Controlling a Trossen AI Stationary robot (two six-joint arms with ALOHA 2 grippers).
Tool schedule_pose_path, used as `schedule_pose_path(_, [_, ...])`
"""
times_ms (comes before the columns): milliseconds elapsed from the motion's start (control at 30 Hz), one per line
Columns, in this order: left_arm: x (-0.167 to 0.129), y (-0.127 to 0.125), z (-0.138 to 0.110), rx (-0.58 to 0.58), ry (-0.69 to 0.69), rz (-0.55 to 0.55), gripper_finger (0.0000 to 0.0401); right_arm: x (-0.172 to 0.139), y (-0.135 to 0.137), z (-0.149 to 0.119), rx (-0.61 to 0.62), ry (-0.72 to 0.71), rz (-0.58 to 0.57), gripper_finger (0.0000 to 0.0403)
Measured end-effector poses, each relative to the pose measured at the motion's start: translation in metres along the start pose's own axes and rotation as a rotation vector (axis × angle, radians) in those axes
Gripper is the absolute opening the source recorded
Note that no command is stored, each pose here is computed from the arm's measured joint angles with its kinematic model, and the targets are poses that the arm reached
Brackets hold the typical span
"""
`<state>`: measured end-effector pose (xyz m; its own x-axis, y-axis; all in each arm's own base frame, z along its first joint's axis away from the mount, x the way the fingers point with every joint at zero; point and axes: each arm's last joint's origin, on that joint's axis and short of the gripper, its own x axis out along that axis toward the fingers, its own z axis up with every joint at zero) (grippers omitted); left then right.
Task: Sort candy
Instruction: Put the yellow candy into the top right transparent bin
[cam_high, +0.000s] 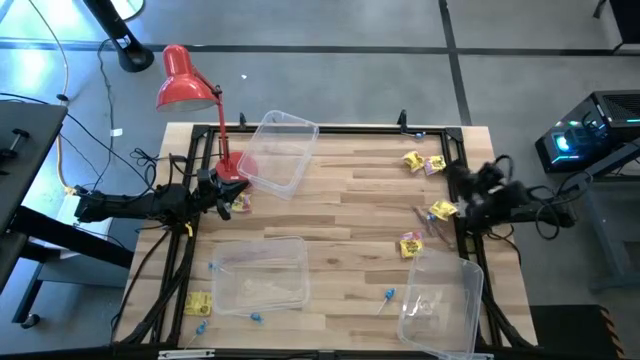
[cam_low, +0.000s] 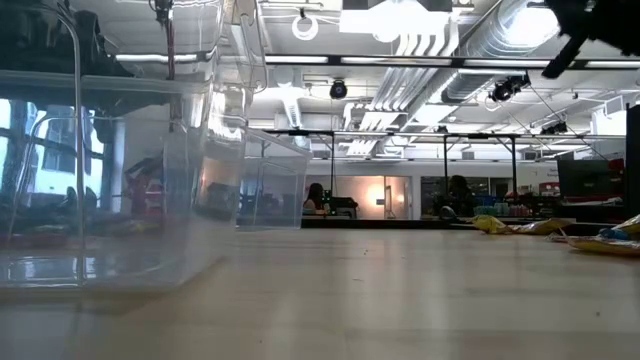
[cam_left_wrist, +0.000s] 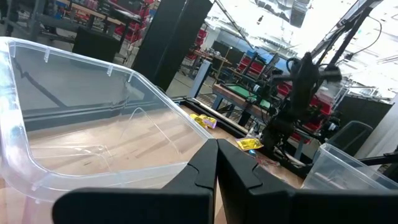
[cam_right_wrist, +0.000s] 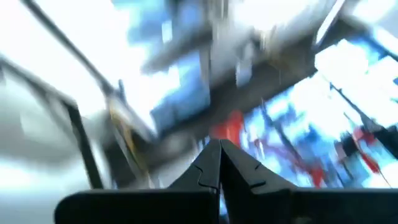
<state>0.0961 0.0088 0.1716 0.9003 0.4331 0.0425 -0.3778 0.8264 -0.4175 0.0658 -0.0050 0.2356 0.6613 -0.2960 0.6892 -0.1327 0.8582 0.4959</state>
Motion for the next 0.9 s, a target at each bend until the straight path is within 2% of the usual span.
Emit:
schedule_pose_path(67, [0.0,0.0,0.0,0.0,0.0,0.0,0.0,0.001,0.004,0.009,0.028,-0.071,0.048,0.0])
schedule_pose_path(200, [0.0,0.0,0.0,0.0,0.0,0.0,0.0,0.017,0.023,0.025,0.014,-0.055,0.206,0.0])
schedule_pose_path(333, [0.0,0.0,0.0,0.0,0.0,0.0,0.0,0.055,0.044,0.031,-0.084,0.045,0.282,0.0])
schedule_pose_path(433, [0.0,0.0,0.0,0.0,0.0,0.0,0.0,0.089,0.055,0.022,-0.137,0.181,0.292,0.0])
schedule_pose_path(567, [0.0,0.0,0.0,0.0,0.0,0.0,0.0,0.125,0.058,-0.007,-0.126,0.431,0.192,0.0])
schedule_pose_path(733, [0.0,0.0,0.0,0.0,0.0,0.0,0.0,0.151,0.053,-0.046,0.033,0.766,-0.013,0.0])
schedule_pose_path(800, [0.0,0.0,0.0,0.0,0.0,0.0,0.0,0.151,0.047,-0.062,0.077,0.948,-0.14,0.0])
schedule_pose_path(900, [0.0,0.0,0.0,0.0,0.0,0.0,0.0,0.137,0.037,-0.081,0.083,1.252,-0.394,0.0003])
